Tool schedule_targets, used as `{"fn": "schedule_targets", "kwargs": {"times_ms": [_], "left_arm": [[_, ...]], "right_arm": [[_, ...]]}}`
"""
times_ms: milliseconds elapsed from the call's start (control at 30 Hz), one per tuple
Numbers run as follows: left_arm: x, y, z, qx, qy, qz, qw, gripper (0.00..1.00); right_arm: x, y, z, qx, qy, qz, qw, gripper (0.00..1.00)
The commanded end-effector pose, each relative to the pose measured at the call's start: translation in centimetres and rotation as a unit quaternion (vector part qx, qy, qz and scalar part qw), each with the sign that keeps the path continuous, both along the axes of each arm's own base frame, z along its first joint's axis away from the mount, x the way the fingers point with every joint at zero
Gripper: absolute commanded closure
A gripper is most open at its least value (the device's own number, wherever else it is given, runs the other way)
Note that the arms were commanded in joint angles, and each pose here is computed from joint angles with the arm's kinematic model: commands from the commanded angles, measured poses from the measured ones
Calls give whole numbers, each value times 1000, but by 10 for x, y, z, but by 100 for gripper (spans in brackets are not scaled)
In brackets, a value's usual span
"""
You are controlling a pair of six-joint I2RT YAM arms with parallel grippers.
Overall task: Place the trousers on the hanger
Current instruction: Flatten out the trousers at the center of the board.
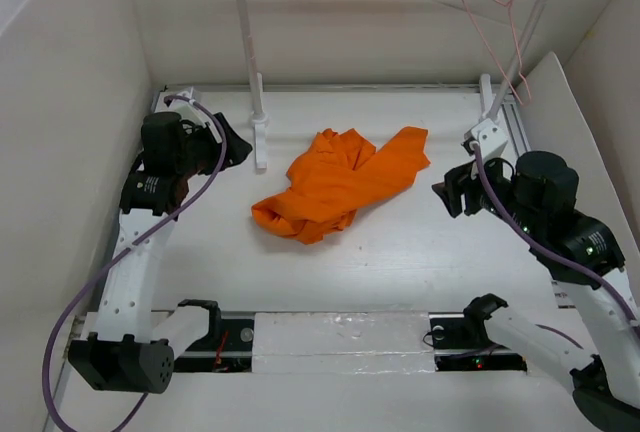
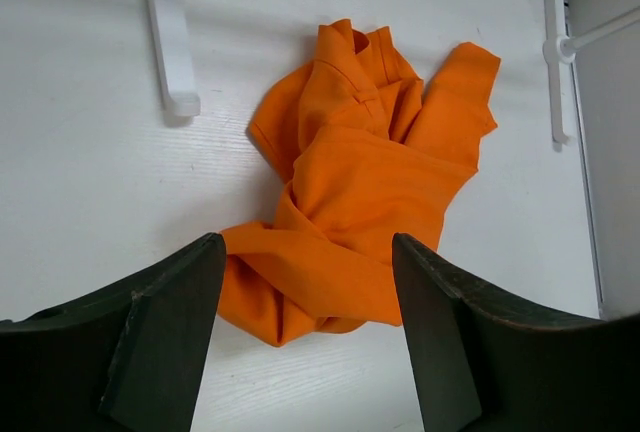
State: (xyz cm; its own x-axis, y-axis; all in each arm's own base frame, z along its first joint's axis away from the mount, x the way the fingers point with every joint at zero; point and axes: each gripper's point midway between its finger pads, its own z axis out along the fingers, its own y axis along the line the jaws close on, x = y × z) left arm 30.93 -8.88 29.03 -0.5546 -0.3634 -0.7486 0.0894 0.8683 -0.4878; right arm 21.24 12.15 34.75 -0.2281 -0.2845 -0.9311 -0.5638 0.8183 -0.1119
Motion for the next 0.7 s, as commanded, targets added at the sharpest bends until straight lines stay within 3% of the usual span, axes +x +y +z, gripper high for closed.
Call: {"fn": "schedule_targets", "kwargs": {"times_ms": [0, 33, 67, 100, 133, 233, 267, 300, 367, 433, 467, 500, 533, 567, 600, 667], "left_arm": [[7, -3, 24, -16, -29, -6, 999, 38], [7, -4, 25, -20, -27, -4, 999, 39], [7, -2, 24, -21, -23, 3, 1000, 42], [7, -1, 22, -21, -19, 8, 1000, 44], [5, 1, 22, -20, -21, 15, 999, 46], [2, 22, 8, -4, 3, 64, 998, 68], [2, 33, -3, 8, 20, 90, 996, 87], [-2, 38, -15, 19, 42, 101, 994, 93], [-7, 46, -44, 35, 80, 121, 989, 98], [-8, 43, -66, 24, 104, 125, 986, 95], [-15, 35, -94, 17, 133, 112, 985, 83], [-11, 16, -98, 16, 122, 90, 988, 75], [-9, 9, -111, 11, 136, 97, 986, 71], [-9, 4, -125, 14, 149, 100, 984, 63], [-3, -5, -127, 5, 143, 92, 985, 55], [-7, -18, -150, -15, 179, 80, 981, 39]], "right_arm": [[0, -10, 11, 4, -28, -19, 999, 40], [1, -13, 8, 1, -27, -25, 999, 50], [1, -13, 4, -3, -22, -25, 999, 85], [1, -13, 1, -7, -18, -24, 1000, 97], [2, -13, -5, -13, -10, -25, 1000, 100], [6, -8, -27, -29, 21, -17, 999, 100], [8, -5, -30, -28, 22, -10, 999, 100], [12, -1, -39, -34, 34, -4, 999, 100], [19, 7, -52, -36, 46, 5, 998, 100], [29, 20, -73, -40, 71, 21, 996, 100], [39, 27, -84, -38, 74, 28, 996, 98], [45, 33, -91, -37, 80, 32, 996, 89], [55, 41, -108, -42, 100, 39, 993, 77], [66, 52, -109, -37, 90, 46, 994, 47], [73, 56, -119, -43, 97, 47, 993, 35], [92, 77, -140, -51, 111, 77, 990, 24]]}}
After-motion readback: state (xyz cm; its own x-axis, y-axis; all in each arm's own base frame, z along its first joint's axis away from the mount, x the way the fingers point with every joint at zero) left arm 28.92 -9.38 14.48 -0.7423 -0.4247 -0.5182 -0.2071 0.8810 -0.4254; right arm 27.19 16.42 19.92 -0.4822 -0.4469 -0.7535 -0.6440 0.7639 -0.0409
